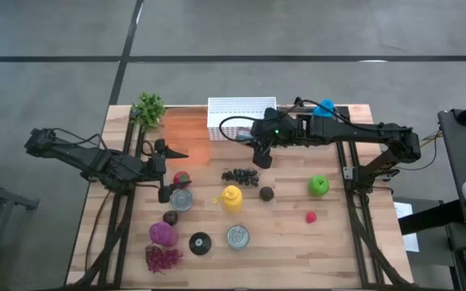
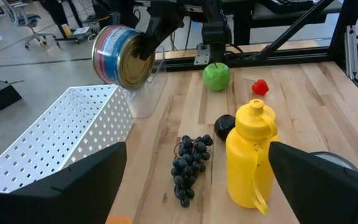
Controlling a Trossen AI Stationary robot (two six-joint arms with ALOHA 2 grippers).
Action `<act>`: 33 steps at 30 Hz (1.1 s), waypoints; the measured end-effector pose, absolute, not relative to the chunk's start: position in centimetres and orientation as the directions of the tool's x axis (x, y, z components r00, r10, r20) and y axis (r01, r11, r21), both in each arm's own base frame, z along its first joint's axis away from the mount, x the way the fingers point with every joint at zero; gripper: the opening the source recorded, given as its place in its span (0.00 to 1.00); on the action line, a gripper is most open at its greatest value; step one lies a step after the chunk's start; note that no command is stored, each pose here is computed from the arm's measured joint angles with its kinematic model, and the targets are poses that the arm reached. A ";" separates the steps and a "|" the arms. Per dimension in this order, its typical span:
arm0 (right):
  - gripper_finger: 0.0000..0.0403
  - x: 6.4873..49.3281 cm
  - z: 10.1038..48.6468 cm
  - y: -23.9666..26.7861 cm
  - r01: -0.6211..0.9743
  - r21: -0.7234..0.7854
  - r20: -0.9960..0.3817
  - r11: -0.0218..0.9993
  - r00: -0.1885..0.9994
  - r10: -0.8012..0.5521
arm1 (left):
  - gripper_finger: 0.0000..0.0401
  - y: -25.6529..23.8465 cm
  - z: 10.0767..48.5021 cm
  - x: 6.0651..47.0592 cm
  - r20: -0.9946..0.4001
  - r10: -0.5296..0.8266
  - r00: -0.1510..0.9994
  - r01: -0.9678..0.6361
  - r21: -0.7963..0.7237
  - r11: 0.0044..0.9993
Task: Pick & Place Food Item
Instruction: Put the blue-pink tuna can into the orange bin
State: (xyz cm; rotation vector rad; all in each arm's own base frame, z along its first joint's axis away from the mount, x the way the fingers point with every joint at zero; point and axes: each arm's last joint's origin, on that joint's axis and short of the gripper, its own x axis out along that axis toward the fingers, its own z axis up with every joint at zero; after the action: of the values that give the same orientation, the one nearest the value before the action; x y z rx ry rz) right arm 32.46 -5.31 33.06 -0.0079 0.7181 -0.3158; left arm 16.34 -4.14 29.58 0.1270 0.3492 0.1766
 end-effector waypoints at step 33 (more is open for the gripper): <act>0.46 34.3 32.4 -5.0 0.026 -0.143 -0.462 0.989 0.882 -0.090 | 0.93 -2.0 28.7 20.6 -0.291 0.327 0.899 -0.243 0.291 0.926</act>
State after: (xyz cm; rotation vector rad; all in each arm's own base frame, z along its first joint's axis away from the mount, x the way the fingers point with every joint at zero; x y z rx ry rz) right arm 34.33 -4.99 32.37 -0.1339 0.4870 -0.0606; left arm 20.63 -1.96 28.67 0.2518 0.3430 0.2982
